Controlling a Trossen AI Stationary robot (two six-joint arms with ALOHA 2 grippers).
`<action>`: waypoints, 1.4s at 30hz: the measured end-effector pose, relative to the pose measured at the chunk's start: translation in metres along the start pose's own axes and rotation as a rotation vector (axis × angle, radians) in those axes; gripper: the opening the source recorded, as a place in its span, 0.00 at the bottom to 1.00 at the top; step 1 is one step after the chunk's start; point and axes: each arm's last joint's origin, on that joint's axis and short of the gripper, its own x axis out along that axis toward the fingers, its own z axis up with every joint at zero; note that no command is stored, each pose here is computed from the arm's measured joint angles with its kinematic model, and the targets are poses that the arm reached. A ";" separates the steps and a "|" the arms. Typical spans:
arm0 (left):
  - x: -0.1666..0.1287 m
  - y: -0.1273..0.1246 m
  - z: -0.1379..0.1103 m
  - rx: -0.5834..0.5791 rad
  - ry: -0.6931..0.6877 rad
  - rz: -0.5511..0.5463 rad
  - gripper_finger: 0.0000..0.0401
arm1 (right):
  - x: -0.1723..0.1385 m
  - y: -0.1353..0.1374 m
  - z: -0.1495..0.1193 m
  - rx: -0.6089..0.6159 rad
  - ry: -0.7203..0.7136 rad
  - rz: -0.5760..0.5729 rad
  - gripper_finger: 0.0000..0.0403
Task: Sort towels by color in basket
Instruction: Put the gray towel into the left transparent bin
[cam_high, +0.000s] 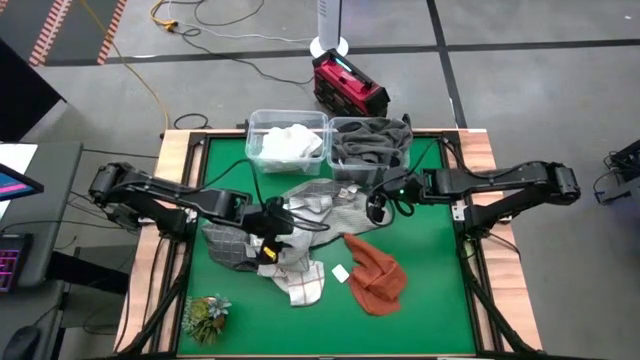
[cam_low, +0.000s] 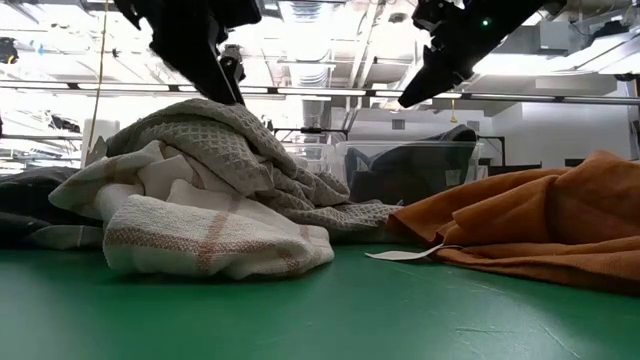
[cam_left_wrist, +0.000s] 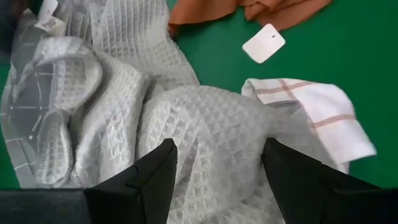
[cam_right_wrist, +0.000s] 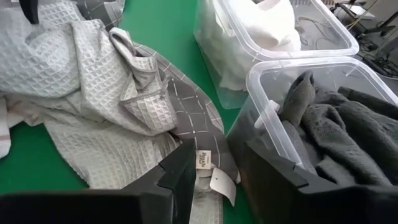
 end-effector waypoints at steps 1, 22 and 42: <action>0.003 0.000 -0.002 -0.003 -0.007 -0.001 0.57 | 0.000 0.000 0.000 0.001 -0.001 0.000 0.41; 0.034 -0.019 -0.017 0.082 -0.059 -0.031 0.04 | 0.000 0.001 0.001 0.000 -0.011 0.003 0.41; -0.152 0.085 0.053 0.233 -0.584 1.102 0.03 | -0.001 0.002 0.003 0.001 -0.032 0.006 0.41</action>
